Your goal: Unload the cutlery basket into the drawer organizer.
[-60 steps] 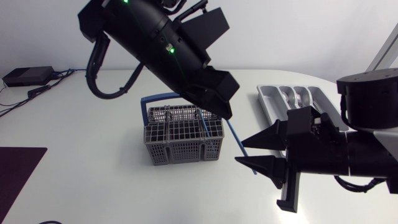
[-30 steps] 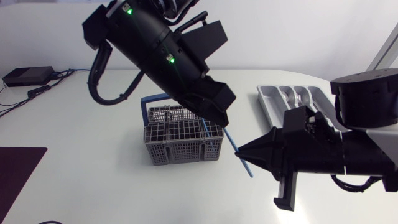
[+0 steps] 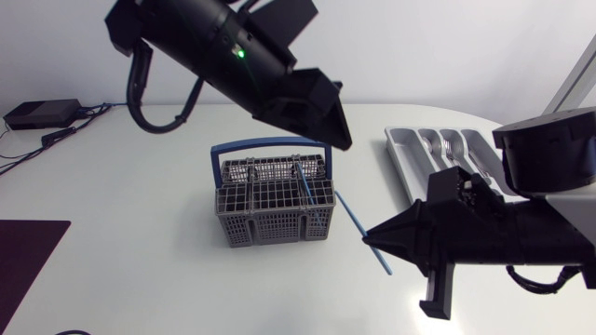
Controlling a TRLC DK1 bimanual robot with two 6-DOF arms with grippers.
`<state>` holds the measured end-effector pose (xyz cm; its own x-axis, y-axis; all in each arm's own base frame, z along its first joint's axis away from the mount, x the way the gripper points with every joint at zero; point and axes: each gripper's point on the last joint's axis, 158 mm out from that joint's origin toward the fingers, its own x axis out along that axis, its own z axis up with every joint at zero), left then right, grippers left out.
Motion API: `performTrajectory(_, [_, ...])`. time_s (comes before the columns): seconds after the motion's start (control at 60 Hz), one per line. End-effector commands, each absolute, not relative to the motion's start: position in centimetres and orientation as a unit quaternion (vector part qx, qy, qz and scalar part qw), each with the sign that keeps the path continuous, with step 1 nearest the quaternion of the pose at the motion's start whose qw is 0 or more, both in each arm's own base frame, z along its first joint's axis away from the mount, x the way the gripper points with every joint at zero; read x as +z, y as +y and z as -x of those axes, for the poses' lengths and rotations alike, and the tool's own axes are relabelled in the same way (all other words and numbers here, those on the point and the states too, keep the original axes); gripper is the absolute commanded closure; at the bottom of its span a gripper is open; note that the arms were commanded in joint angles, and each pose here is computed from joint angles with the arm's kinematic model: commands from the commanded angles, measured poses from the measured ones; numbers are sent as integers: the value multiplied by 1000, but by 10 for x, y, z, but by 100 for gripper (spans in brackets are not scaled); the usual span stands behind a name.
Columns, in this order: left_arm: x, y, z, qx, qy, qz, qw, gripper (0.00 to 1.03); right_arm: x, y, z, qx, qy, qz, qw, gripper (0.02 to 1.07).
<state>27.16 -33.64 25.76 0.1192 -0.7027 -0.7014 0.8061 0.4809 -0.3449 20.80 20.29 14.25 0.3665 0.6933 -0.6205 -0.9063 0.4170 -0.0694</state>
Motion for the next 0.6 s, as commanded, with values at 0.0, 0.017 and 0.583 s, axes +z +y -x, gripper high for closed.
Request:
performTrajectory(0.0, [283,-323,-285,-492,403,-28,771,13,138,188,-214,484,267,208,807,101])
performTrajectory(0.017, [284,-320,-289,-488,401,-26,775,13,137,185,-216,480,270,207,808,101])
performTrajectory(0.583, [210,-298,-305,-462,351,-122,805,13,98,35,-352,252,402,59,879,101])
